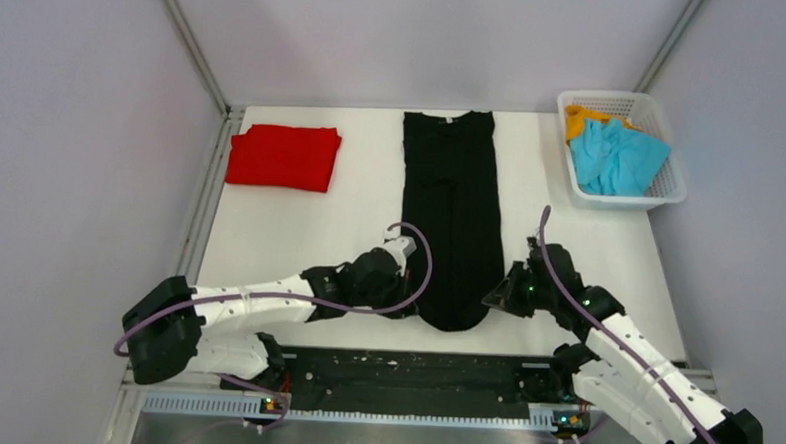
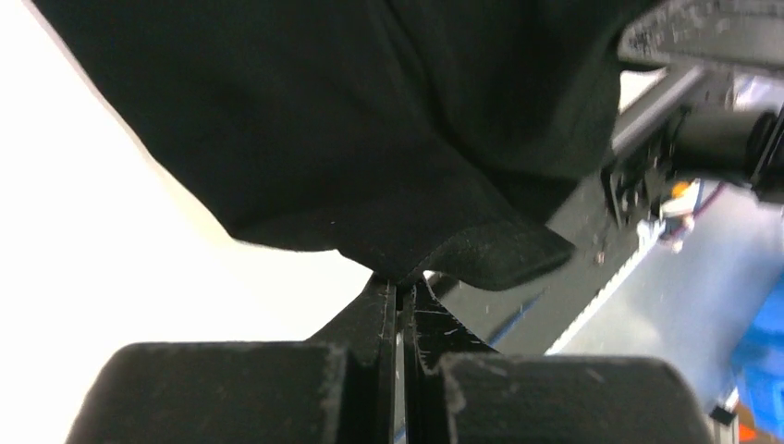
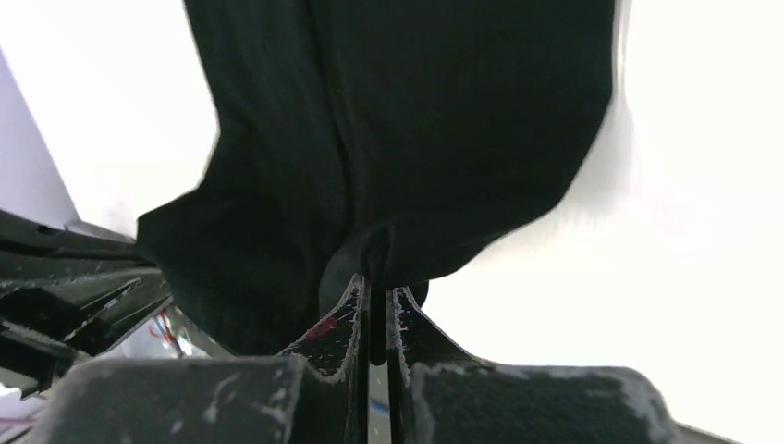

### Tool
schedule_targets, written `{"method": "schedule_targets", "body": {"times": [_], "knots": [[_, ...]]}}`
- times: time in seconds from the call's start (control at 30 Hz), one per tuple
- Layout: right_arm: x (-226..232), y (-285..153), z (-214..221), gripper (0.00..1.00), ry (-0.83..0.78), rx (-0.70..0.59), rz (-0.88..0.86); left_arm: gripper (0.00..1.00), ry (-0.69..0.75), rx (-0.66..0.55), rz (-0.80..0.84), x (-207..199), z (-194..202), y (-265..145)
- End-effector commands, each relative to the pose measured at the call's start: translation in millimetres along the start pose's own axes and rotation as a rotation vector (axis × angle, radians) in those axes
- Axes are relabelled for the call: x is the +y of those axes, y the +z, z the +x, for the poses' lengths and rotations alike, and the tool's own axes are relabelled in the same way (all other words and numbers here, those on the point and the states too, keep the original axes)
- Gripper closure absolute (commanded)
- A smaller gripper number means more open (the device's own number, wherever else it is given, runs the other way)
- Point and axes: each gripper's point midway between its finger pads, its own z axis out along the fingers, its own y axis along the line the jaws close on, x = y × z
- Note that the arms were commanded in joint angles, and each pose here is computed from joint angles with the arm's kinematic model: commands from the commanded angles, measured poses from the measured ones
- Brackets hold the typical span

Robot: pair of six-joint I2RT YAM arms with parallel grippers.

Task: Fold and stack the t-shirts
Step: Fold the folded rectangular tshirt in 1/3 of the way

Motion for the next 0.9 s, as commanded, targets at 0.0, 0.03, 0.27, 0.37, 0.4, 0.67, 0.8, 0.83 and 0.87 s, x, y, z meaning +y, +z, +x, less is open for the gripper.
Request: {"method": "schedule_targets", "body": {"times": [0.0,0.03,0.27,0.37,0.4,0.67,0.8,0.83,0.87], "knots": [[44.1,-11.4,-61.4,1.0,-0.047,-0.248,-0.101,1.0,-0.004,-0.125,-0.029,6.9,-60.4,4.5],[47.7,-11.5,-69.3,1.0,-0.051,-0.275,-0.102,1.0,-0.025,-0.139,-0.024,10.1,-72.0,5.6],[75.4,-2.9,-130.0,1.0,-0.076,-0.438,-0.088,1.0,-0.067,-0.225,-0.088,36.9,-140.2,7.6],[81.1,0.0,-158.0,1.0,-0.071,-0.511,-0.071,1.0,-0.069,-0.242,-0.127,49.8,-164.5,9.4],[83.0,0.8,-166.7,1.0,-0.07,-0.533,-0.073,1.0,-0.071,-0.25,-0.135,52.7,-173.5,10.5],[84.6,7.9,-228.4,1.0,-0.077,-0.636,-0.049,1.0,-0.048,-0.271,-0.157,76.1,-237.7,23.1],[85.2,16.1,-250.2,1.0,-0.097,-0.661,-0.038,1.0,-0.047,-0.243,-0.159,89.1,-256.0,34.8],[83.9,20.2,-254.7,1.0,-0.101,-0.661,-0.031,1.0,-0.047,-0.24,-0.154,92.8,-260.1,37.0],[83.7,22.7,-259.9,1.0,-0.099,-0.664,-0.029,1.0,-0.048,-0.238,-0.149,96.1,-263.6,39.1]]}}
